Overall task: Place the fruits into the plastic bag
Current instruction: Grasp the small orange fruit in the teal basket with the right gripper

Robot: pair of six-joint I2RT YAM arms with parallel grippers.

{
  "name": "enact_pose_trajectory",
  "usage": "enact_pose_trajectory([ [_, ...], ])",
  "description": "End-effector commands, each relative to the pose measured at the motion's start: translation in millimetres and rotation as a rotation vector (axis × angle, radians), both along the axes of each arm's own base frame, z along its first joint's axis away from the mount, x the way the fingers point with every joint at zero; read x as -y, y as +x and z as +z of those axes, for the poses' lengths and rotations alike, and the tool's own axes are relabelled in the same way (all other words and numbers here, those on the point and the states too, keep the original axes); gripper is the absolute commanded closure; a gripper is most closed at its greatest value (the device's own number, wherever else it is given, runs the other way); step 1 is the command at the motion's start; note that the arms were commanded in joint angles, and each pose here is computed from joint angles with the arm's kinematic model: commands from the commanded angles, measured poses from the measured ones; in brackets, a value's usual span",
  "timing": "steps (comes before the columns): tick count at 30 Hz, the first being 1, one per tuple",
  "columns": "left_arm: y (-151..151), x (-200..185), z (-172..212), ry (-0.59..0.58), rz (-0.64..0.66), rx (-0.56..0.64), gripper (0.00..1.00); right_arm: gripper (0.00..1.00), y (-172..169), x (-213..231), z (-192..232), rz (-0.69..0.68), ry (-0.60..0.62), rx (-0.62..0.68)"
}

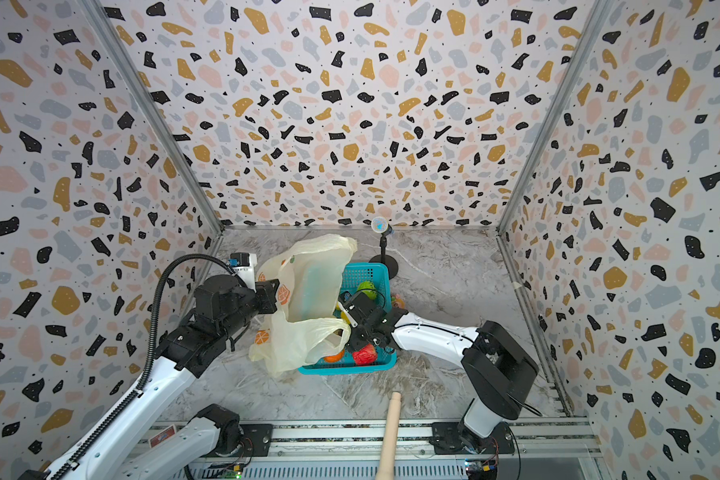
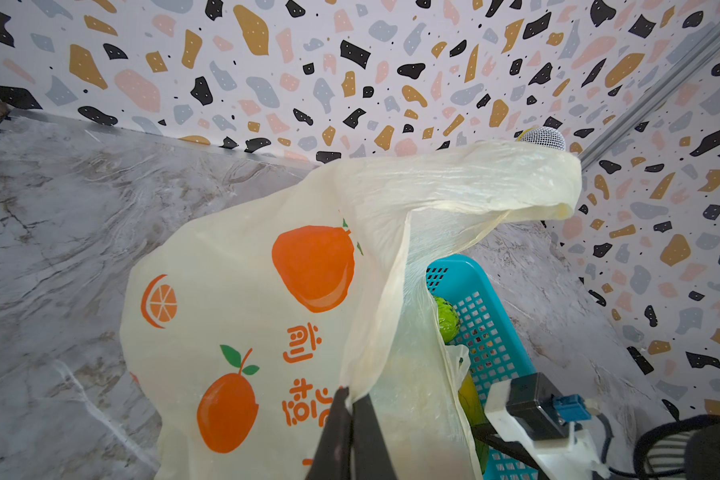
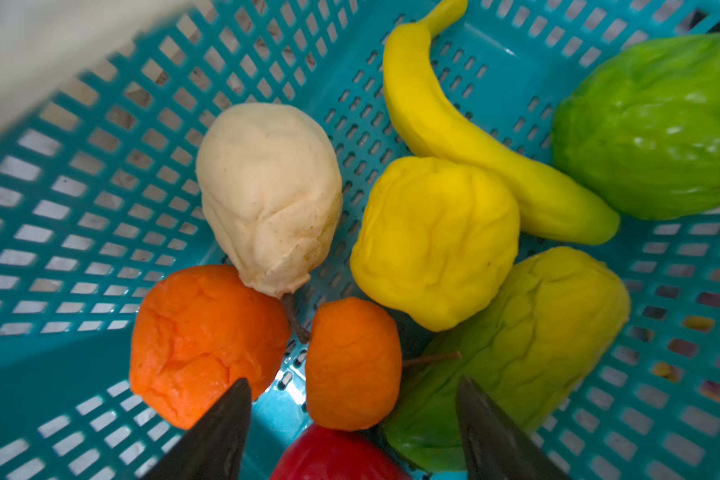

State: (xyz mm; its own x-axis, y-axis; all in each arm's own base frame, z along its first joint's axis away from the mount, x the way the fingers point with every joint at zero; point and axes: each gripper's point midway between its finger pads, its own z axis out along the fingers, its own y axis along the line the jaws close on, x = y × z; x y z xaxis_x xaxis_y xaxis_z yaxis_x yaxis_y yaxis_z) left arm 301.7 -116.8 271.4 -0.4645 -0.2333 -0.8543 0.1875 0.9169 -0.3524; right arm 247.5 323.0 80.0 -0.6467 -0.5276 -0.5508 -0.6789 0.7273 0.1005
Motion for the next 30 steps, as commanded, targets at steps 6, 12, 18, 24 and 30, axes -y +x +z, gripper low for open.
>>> enact_pose_trajectory([
  [6, 1.6, 5.3, 14.6, -0.057, -0.022, 0.052, 1.00, 0.31, 1.7, -3.5, -17.0, 0.021, -0.044, -0.030],
  [12, 1.8, 9.4, 12.1, -0.077, -0.037, 0.048, 1.00, 0.49, 6.8, -8.6, -17.7, 0.016, -0.005, -0.009],
  [18, 1.2, 10.8, 6.0, -0.103, -0.036, 0.036, 1.00, 0.66, 16.2, -1.5, 3.2, -0.026, 0.050, 0.028],
  [24, 2.5, 6.0, -3.2, -0.135, 0.009, 0.016, 1.00, 0.68, 31.6, 14.8, 73.9, -0.105, 0.186, 0.176],
  [30, 1.2, 6.9, -4.1, -0.147, 0.005, 0.017, 1.00, 0.67, 25.9, -3.2, 153.0, 0.009, 0.380, 0.307],
])
